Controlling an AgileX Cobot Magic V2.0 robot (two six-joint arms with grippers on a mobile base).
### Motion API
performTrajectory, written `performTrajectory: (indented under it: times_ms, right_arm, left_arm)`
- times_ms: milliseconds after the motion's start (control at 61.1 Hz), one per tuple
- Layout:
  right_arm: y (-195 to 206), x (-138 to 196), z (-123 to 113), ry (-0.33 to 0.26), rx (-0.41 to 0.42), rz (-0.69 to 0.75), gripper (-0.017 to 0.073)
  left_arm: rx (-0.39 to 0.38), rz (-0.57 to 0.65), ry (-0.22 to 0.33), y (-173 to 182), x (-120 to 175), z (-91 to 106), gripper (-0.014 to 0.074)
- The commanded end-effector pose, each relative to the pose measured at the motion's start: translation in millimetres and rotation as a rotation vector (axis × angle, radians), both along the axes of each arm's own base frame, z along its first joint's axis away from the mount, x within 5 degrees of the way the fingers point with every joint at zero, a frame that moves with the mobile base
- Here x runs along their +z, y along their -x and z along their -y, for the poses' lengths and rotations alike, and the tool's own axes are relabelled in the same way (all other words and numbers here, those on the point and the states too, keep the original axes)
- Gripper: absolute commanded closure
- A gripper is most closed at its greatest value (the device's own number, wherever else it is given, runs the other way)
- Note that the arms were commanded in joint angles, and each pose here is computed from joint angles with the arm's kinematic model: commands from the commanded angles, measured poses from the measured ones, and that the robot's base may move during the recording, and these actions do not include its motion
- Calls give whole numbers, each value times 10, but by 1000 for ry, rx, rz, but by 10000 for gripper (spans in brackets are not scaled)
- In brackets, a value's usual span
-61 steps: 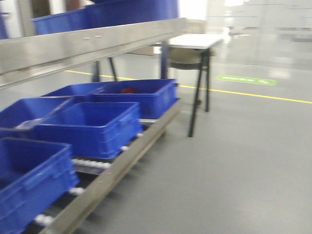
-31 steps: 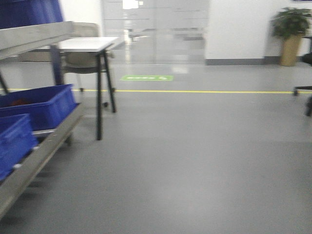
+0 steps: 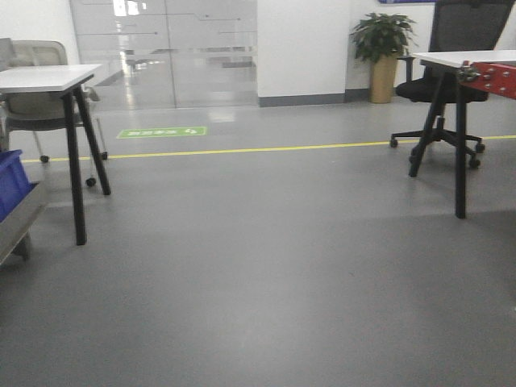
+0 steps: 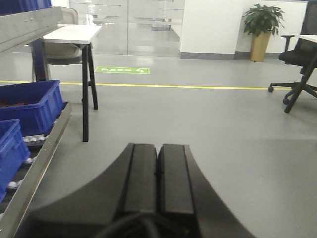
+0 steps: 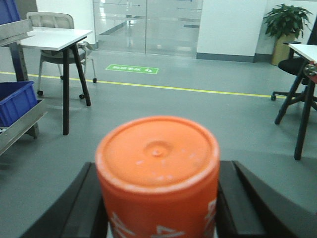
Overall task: Grab orange capacitor from left shelf to right conveyor
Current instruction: 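Drive the base away from the shelf holding the cylinder in the right gripper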
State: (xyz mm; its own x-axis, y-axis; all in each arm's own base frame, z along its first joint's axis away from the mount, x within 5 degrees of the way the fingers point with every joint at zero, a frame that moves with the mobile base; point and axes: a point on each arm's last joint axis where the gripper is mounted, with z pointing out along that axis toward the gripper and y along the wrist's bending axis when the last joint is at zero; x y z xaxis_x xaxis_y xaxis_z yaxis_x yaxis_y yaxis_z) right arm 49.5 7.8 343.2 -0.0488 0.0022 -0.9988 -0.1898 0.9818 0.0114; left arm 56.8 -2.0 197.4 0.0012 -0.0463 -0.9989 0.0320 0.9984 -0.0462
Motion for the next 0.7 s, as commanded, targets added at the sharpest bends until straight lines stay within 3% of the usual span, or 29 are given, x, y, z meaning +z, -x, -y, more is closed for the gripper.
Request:
performTrajectory:
  times_ms: [0, 688]
  right_arm:
    - [8, 158, 0, -2, 2, 105, 491]
    - [8, 158, 0, -2, 2, 105, 491]
  left_arm:
    - [-2, 106, 7, 16, 103, -2, 720]
    - [-2, 106, 7, 16, 103, -2, 720]
